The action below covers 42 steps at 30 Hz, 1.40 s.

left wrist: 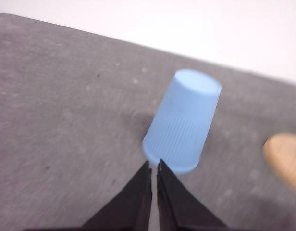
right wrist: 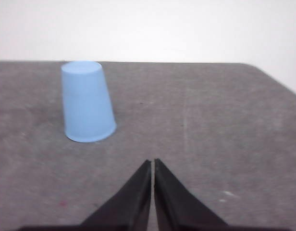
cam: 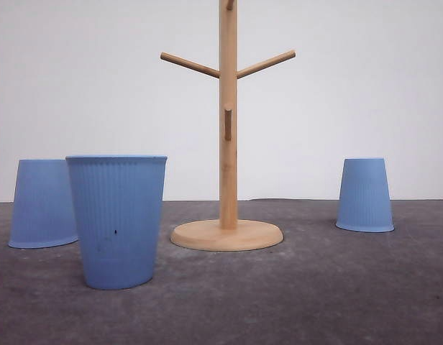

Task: Place three cups

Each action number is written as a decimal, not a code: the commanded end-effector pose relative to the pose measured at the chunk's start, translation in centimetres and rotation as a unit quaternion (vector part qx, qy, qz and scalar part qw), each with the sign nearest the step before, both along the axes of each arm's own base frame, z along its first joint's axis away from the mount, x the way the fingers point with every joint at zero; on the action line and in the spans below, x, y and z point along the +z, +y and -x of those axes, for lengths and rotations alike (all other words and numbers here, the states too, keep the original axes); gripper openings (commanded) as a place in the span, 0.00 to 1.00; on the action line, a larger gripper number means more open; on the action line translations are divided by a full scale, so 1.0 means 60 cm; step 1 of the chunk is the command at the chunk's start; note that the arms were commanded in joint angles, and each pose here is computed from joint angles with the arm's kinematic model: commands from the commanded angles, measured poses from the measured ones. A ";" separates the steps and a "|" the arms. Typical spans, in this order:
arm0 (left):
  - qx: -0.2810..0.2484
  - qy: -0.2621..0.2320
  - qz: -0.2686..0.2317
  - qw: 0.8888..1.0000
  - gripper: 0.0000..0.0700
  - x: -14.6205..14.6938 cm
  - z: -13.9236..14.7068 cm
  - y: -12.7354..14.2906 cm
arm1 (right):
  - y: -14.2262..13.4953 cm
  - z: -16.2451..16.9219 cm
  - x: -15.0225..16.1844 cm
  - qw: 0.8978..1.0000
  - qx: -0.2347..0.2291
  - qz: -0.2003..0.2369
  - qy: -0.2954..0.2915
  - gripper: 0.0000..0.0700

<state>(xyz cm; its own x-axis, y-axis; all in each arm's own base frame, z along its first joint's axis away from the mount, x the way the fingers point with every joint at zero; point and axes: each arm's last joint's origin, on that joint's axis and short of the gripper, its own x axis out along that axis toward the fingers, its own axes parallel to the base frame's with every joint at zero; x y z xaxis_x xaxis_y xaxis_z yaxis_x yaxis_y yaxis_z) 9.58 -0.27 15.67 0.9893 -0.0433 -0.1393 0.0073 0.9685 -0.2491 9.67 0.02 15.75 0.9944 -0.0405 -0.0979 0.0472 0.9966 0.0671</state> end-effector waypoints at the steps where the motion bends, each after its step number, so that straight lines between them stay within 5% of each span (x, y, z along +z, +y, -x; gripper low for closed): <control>1: 0.008 -0.021 0.052 0.998 0.00 0.003 -0.002 0.000 | 0.002 0.000 0.005 0.997 0.008 -0.073 -0.017 0.01; 4: 0.007 -0.060 0.070 0.996 0.00 0.025 0.000 0.000 | 0.003 0.000 0.017 0.991 0.018 -0.121 -0.053 0.01; 11: 0.032 -0.067 0.061 0.995 0.00 0.097 0.023 0.003 | 0.001 0.016 0.071 0.989 0.009 -0.137 -0.063 0.01; 17: 0.059 -0.013 0.044 0.997 0.00 0.165 0.041 0.006 | 0.001 0.041 0.139 0.992 0.003 -0.128 -0.014 0.01; 24: 0.041 0.104 -0.017 0.994 0.00 0.218 0.033 0.005 | 0.001 0.036 0.192 0.995 0.011 -0.050 0.090 0.01; 32: -0.048 0.259 -0.089 0.960 0.00 0.236 -0.008 -0.001 | 0.011 -0.014 0.190 0.978 0.103 -0.022 0.181 0.01; 42: -0.214 0.275 -0.149 0.925 0.00 0.234 -0.042 -0.052 | 0.036 -0.051 0.174 0.954 0.195 0.025 0.224 0.01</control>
